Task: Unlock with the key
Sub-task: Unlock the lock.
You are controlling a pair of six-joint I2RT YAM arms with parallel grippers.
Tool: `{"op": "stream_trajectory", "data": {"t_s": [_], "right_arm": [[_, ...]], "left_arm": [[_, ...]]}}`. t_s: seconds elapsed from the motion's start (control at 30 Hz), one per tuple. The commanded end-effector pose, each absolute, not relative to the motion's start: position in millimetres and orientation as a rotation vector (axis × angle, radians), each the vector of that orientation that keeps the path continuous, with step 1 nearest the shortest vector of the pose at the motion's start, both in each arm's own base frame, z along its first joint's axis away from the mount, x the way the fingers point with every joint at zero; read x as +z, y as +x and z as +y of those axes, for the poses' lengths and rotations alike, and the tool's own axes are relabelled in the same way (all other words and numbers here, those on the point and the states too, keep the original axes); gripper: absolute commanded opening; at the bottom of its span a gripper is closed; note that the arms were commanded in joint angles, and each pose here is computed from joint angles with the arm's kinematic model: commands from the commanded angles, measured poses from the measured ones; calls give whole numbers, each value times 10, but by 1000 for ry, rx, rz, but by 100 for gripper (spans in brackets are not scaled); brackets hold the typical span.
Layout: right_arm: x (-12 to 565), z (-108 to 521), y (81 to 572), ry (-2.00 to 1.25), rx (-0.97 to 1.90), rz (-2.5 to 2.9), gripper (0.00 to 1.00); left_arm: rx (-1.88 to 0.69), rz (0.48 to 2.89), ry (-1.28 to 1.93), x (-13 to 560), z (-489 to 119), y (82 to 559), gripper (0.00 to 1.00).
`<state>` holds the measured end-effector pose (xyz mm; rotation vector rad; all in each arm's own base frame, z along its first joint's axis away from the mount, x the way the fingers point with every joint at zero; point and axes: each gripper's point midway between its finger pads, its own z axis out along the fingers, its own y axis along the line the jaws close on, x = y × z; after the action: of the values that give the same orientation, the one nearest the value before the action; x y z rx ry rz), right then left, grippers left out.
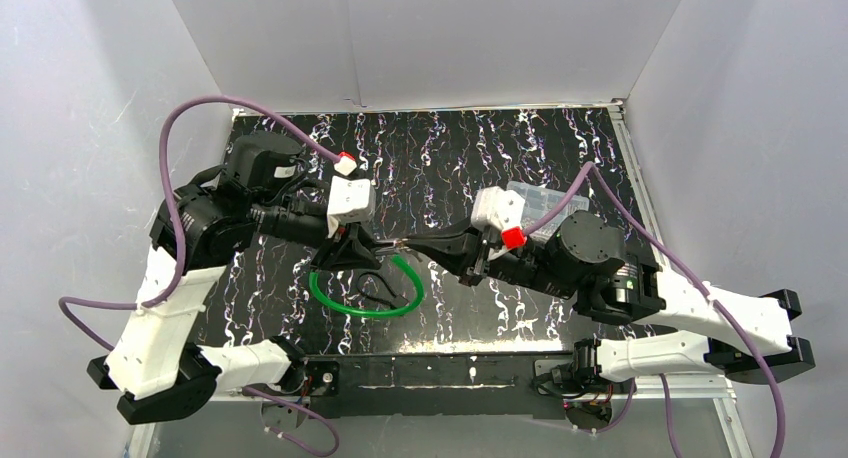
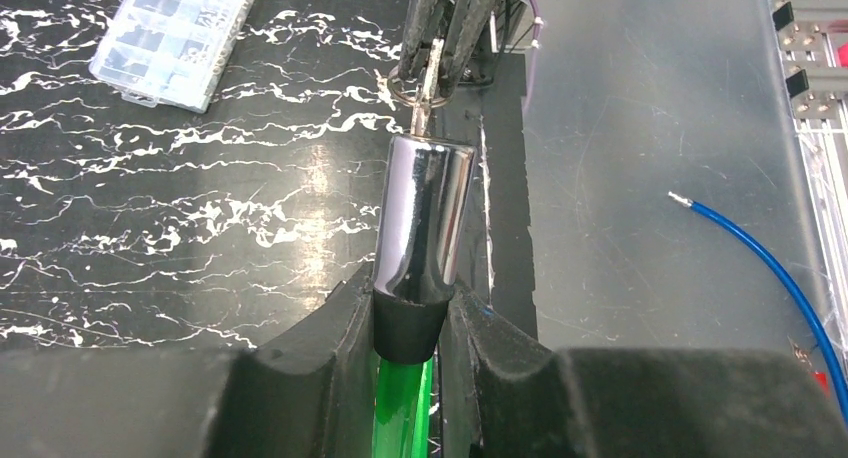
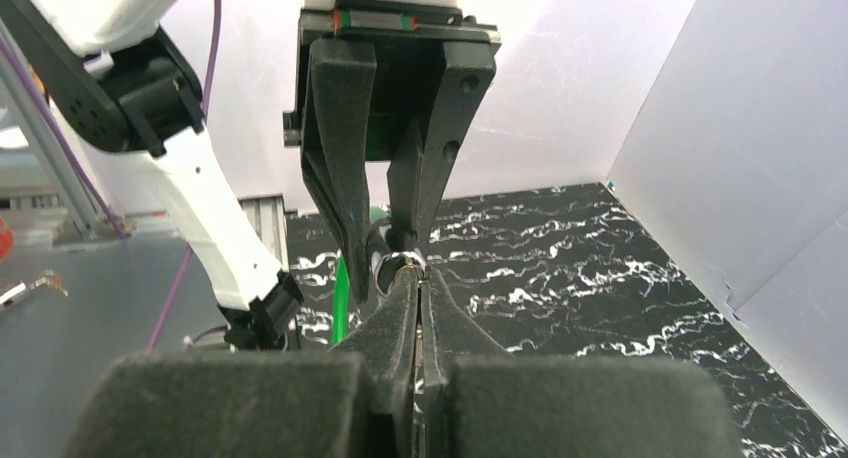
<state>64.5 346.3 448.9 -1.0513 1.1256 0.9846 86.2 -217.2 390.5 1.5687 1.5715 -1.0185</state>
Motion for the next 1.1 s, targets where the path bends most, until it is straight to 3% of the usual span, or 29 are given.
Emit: {"op": "stream_trajectory", "data": {"t_s": [0.0,0.43,0.73,1.07], "right_arm": [[3462,3999,309,-1289,1113,1321,1],[3272,3809,252,-1379,1115,1414,1],[3620,3398,435,-1265,1067,1453,40],[4043,3274,508,-1158,1086,1394,48]], "left_arm": [[-1023,1158,1475,4687,-2572,1091,0],[-921,1110,1478,4687,-2509,1141,0],[-775,1126,1505,4450,-2336,1183,0],[-655,1163,1598,4218,-2161,1194,0]]}}
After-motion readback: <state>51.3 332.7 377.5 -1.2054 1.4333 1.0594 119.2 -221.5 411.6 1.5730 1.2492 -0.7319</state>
